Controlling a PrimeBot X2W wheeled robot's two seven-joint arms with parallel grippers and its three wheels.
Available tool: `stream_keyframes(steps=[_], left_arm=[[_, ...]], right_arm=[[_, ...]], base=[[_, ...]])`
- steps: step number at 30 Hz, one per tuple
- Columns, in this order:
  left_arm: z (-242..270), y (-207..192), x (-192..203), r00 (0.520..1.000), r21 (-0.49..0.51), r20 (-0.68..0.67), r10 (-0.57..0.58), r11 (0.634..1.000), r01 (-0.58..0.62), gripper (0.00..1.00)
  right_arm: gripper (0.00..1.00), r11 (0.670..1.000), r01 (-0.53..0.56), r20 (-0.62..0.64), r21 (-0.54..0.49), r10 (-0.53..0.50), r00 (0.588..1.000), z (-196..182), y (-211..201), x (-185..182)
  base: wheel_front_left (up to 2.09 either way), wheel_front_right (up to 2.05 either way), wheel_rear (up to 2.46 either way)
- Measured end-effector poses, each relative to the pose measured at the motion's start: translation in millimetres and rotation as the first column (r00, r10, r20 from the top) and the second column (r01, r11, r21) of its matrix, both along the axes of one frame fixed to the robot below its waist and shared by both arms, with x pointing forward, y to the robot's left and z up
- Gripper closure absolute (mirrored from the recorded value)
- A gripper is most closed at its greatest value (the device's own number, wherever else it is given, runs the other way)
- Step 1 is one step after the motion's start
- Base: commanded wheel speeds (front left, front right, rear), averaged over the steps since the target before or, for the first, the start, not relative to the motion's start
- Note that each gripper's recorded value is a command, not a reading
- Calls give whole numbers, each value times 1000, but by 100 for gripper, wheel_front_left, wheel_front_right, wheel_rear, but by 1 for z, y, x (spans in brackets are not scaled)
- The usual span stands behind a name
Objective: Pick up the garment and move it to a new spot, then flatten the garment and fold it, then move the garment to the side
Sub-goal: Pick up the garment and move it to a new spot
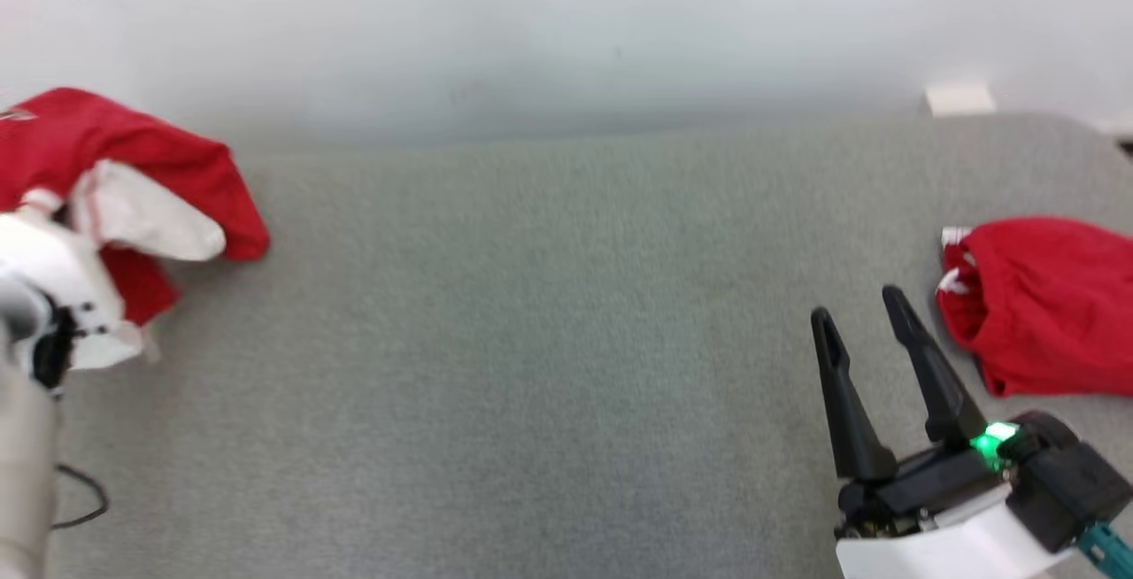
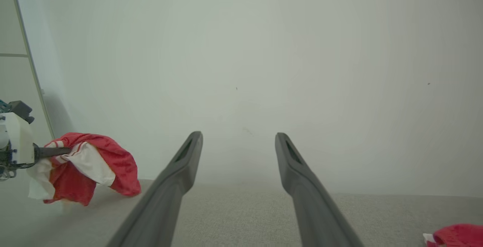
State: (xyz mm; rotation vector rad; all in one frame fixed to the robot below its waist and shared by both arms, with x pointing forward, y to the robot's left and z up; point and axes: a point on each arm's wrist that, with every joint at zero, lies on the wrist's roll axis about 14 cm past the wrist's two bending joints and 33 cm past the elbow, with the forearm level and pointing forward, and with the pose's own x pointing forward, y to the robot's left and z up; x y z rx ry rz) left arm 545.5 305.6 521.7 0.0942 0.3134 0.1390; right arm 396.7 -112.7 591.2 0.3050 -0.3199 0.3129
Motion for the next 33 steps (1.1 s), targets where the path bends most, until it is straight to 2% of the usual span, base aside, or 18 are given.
stream_keyframes(steps=[3, 7, 10, 14, 18, 24, 28, 32, 33], left_arm=[[50, -28, -3, 991, 31, 109, -82, 996, 79, 100], [106, -65, -12, 952, 101, 239, -194, 980, 174, 100], [137, -103, -21, 902, 147, 317, -295, 954, 261, 100], [154, -152, -37, 829, 138, 381, -409, 912, 386, 100], [140, -199, -56, 774, 82, 374, -512, 849, 522, 100], [106, -250, -89, 704, -15, 371, -606, 754, 657, 100], [52, -288, -119, 703, -157, 308, -641, 694, 702, 100], [0, -322, -147, 713, -320, 231, -662, 640, 698, 100], [-13, -328, -153, 705, -327, 196, -681, 633, 702, 100]], right_arm=[[0, 1000, -4, 29, 5, 4, 1000, 11, 1, -18], [0, 1000, -19, 96, 6, 19, 995, 33, 6, -31], [0, 999, -32, 130, 6, 31, 991, 44, 10, -38], [0, 1000, -30, 154, -2, 30, 988, 51, 8, -45], [0, 1000, -1, 163, -9, 2, 987, 53, -2, -48], [0, 999, 45, 170, -9, -43, 984, 55, -18, -51], [0, 998, 61, 159, -13, -58, 986, 51, -23, -53], [0, 997, 77, 134, -14, -75, 988, 43, -29, -54], [0, 997, 80, 127, -15, -77, 989, 41, -29, -54]], base=[[0, 0, 0], [0, 0, 0], [0, 0, 0], [0, 0, 0], [0, 0, 0], [0, 0, 0], [0, 0, 0], [0, 0, 0], [0, 0, 0]])
